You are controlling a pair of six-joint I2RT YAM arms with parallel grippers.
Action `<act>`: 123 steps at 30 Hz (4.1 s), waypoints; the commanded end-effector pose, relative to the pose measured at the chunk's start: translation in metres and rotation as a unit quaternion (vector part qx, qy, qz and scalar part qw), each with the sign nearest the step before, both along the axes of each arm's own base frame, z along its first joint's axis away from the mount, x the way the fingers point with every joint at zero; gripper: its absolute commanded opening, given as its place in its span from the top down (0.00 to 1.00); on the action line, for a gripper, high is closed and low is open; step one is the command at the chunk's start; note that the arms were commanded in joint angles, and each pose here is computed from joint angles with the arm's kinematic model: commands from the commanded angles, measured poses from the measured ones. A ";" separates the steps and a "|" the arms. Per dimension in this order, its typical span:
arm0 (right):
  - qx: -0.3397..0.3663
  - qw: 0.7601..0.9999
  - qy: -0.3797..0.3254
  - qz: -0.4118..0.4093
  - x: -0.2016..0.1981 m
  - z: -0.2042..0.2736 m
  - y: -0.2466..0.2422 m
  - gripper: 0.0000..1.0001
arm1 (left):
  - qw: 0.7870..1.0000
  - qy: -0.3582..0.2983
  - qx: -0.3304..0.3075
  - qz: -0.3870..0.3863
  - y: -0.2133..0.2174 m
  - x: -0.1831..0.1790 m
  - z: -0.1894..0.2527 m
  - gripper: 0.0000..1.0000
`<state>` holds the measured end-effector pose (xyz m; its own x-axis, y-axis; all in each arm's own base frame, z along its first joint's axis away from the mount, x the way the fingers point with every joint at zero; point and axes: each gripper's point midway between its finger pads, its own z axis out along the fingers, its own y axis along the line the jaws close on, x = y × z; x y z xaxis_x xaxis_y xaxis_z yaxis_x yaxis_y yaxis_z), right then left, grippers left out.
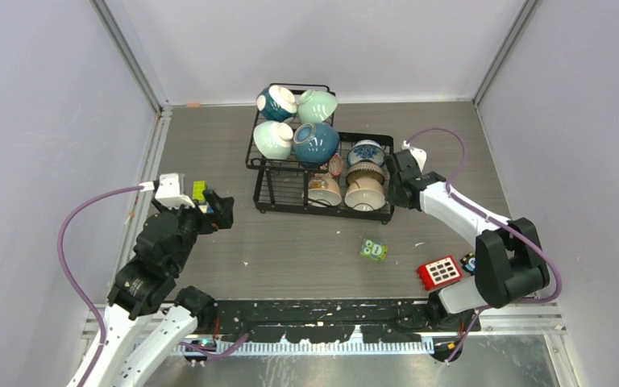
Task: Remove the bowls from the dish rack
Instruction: Pick up the bowl from the dish rack.
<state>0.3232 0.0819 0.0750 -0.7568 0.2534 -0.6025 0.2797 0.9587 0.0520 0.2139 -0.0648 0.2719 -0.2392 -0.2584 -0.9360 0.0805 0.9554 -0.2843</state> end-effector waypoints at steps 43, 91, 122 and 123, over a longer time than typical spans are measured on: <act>0.563 0.710 -0.377 0.192 -0.026 0.348 0.125 0.22 | 0.998 -0.038 0.016 -0.050 -0.026 0.022 0.008 0.00; 0.688 0.656 -0.257 0.174 0.032 0.244 0.168 0.36 | 0.998 -0.036 0.007 -0.054 -0.028 0.021 0.002 0.02; 0.710 0.632 -0.241 0.196 0.029 0.235 0.174 0.49 | 0.998 -0.027 0.011 -0.053 -0.029 0.024 -0.002 0.02; 0.711 0.631 -0.242 0.195 0.029 0.236 0.174 0.50 | 0.998 -0.027 0.011 -0.053 -0.029 0.025 -0.002 0.02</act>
<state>0.3599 0.2556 0.2972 -0.7423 0.6576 -0.1290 -0.2774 -0.1262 0.9524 0.2332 -0.0936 0.2546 -0.2612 -0.1969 -0.9450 0.1938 0.9484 -0.2511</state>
